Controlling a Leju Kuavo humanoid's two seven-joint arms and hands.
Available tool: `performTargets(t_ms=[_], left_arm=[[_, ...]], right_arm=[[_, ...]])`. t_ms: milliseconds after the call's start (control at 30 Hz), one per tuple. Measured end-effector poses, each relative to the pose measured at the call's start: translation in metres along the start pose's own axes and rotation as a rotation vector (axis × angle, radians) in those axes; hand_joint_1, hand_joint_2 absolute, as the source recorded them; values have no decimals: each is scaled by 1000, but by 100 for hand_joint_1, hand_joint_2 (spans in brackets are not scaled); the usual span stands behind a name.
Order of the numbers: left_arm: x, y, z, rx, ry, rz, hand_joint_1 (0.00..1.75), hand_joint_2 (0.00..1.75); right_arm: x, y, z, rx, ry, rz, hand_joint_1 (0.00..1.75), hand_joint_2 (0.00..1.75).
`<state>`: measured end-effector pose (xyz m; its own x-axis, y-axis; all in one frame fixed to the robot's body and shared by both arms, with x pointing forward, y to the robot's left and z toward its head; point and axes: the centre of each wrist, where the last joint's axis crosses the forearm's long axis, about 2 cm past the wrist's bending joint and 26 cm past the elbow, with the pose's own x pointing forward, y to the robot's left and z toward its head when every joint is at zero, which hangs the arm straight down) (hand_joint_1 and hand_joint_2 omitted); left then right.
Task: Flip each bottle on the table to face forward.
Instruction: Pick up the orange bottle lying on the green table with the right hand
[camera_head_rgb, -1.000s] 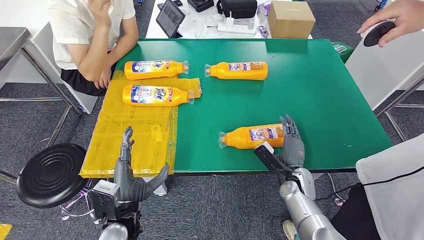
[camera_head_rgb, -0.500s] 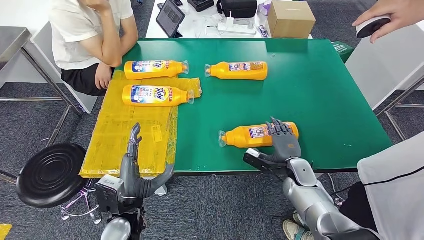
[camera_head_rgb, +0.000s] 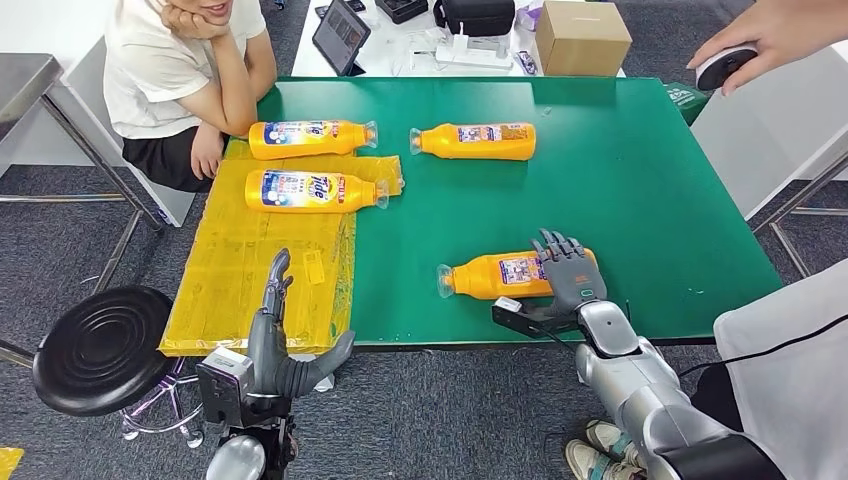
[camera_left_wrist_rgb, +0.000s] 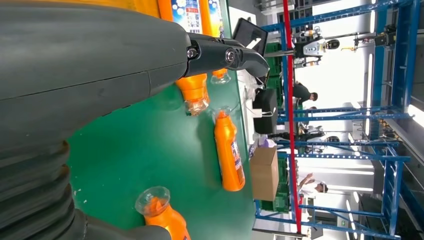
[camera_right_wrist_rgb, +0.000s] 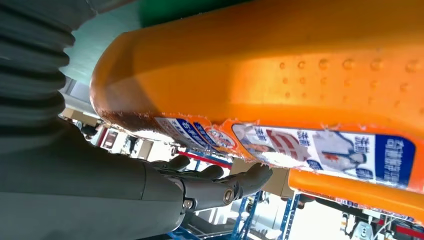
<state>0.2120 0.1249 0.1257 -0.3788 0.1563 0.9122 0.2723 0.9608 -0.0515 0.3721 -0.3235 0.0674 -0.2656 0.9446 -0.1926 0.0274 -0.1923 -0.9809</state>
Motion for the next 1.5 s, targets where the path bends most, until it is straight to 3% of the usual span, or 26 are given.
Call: performTargets(t_ms=[667, 700, 800, 833, 967, 1233, 1500], left_arm=[[-4, -5, -3, -37, 14, 64, 0, 175], [-5, -6, -3, -38, 14, 69, 0, 175], [-6, -8, -4, -46, 20, 94, 0, 175], [-6, -9, -4, -51, 25, 105, 0, 175], [-8, -11, -4, -79, 58, 168, 0, 175], [-11, -12, -6, -97, 83, 206, 0, 175], [-13, -12, -6, -99, 96, 219, 0, 175]], right_arm=[[-17, 11, 10, 112, 74, -241, 0, 175], [-19, 13, 11, 118, 83, -249, 10, 175], [-21, 15, 14, 141, 100, -256, 134, 175], [-22, 16, 14, 150, 101, -250, 164, 175], [-28, 15, 14, 184, 96, -218, 154, 175], [-34, 13, 14, 198, 107, -202, 150, 175], [-37, 16, 16, 236, 111, -211, 173, 175]])
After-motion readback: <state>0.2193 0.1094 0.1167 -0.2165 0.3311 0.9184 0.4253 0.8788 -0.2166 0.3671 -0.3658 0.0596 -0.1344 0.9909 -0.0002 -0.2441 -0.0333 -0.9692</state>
